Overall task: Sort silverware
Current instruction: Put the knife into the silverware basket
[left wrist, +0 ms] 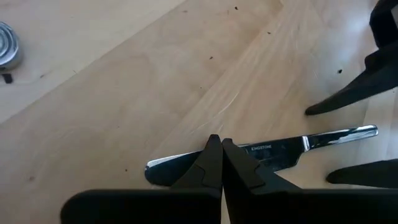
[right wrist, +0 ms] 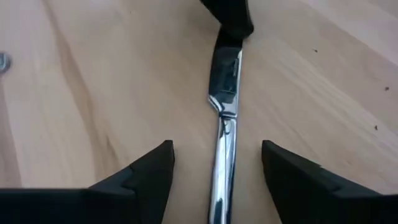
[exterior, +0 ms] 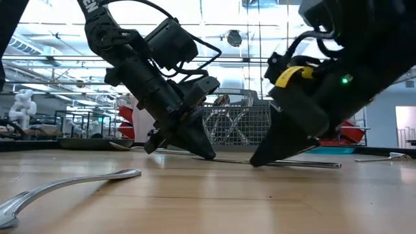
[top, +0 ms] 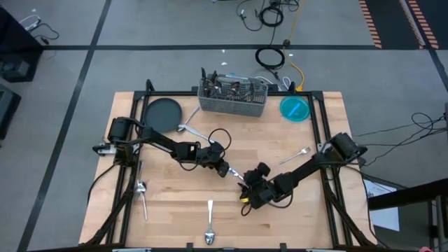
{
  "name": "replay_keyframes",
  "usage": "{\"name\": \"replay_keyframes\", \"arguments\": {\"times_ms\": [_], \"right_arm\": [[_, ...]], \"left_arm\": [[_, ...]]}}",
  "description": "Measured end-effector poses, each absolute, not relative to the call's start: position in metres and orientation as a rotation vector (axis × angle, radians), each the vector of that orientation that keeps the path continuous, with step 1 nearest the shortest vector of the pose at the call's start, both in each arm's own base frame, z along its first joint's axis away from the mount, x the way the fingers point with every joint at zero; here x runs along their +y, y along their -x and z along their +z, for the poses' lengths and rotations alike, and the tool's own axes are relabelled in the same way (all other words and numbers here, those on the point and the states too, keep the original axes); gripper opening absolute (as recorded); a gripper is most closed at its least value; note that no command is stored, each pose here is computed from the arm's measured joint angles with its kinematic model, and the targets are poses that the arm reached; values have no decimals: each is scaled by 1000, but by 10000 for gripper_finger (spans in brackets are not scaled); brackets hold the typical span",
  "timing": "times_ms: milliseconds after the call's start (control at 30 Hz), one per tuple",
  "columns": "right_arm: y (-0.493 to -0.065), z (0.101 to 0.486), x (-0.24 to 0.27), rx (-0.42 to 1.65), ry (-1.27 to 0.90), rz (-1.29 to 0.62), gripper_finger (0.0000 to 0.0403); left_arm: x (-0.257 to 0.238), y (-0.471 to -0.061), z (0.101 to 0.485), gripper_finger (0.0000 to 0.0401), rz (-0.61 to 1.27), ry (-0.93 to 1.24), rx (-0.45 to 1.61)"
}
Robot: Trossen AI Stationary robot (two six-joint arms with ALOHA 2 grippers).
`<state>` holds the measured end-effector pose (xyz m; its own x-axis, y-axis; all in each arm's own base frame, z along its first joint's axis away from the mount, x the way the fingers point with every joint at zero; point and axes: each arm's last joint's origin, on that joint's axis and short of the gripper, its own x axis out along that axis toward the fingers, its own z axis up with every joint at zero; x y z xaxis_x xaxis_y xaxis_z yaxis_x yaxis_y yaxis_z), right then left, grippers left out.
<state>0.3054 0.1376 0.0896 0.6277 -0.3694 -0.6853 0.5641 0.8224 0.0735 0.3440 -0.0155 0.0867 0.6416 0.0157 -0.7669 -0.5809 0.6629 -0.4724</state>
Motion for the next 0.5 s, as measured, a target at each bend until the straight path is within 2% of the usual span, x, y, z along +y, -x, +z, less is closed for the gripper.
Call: {"name": "replay_keyframes", "arguments": {"times_ms": [133,200,267,367,400,500], "right_arm": [[-300,65,143,717,-325,-636,212],[-295,56,147,684,-348,-699,190],[-289,49,150,627,-316,-753,145],[-283,44,153,589,-264,-781,48],[-282,43,154,590,-260,-777,28],[-281,43,156,578,-270,-780,21]], "left_arm": [[-16,-344,86,3,388,777,815],[-16,-344,86,3,389,775,816],[-16,-344,87,3,380,761,812],[-17,-346,91,6,356,740,771],[-17,-347,93,9,338,726,753],[-17,-347,108,24,281,693,720]]}}
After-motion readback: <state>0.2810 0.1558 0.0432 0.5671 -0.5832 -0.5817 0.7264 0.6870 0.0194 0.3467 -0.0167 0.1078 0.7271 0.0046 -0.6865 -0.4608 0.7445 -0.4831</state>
